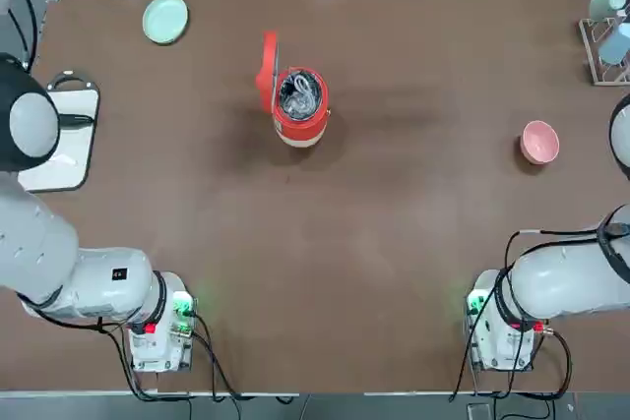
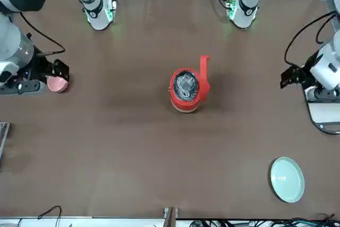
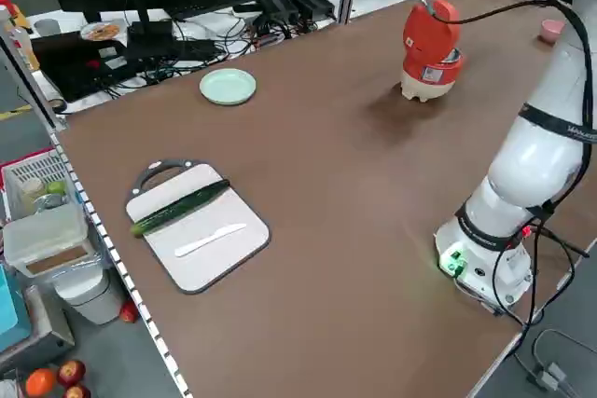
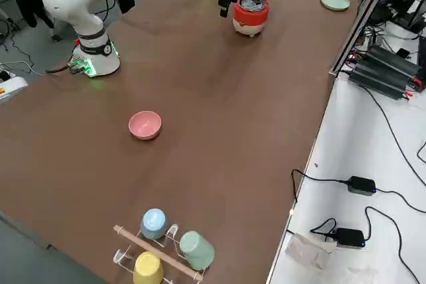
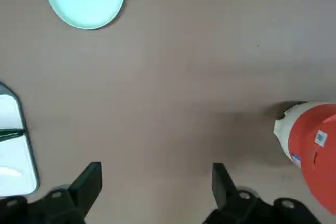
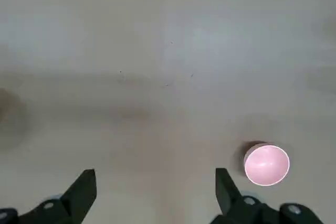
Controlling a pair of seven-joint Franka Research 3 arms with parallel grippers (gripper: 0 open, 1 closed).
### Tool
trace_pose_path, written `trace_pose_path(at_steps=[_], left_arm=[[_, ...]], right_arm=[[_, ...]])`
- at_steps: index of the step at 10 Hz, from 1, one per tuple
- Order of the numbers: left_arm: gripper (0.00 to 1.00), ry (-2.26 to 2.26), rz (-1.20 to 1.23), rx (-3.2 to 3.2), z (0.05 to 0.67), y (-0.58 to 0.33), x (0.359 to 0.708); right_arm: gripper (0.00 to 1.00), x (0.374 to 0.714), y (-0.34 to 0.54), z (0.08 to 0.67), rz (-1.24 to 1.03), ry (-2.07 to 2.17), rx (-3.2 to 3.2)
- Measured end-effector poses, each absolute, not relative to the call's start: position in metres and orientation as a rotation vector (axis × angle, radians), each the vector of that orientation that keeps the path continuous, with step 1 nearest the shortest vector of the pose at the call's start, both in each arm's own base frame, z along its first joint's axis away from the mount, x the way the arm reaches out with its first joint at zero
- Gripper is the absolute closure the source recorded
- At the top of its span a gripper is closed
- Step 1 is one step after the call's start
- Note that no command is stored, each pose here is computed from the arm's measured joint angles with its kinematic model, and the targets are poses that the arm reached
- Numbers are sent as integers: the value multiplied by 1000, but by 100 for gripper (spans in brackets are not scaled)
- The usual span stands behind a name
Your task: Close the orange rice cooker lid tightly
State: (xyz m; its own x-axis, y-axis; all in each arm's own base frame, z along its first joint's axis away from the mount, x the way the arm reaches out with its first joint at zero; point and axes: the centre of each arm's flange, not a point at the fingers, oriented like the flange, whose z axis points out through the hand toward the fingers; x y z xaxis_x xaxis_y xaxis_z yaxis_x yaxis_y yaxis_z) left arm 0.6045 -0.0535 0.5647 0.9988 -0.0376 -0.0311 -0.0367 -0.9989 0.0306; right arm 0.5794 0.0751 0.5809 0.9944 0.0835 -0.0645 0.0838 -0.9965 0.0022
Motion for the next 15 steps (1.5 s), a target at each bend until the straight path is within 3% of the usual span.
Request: trace_pose_path(at_steps=[2, 3, 6, 9, 12, 15], left_arm=[[37, 46, -62, 3112, 525, -88, 607], [41, 70, -84, 3114, 508, -114, 604], [86, 106, -154, 3126, 485, -195, 575], [99, 148, -163, 3136, 491, -250, 533], [99, 174, -169, 3125, 491, -278, 510], [99, 243, -129, 3051, 486, -310, 503]], right_arm=[[0, 582, 85, 564, -93, 158, 3133], [0, 583, 92, 552, -84, 183, 3135], [0, 584, 116, 524, -53, 394, 3144], [0, 586, 121, 508, -46, 770, 3125], [0, 590, 123, 484, 48, 1317, 3021], [0, 593, 108, 452, 299, 1750, 2922]])
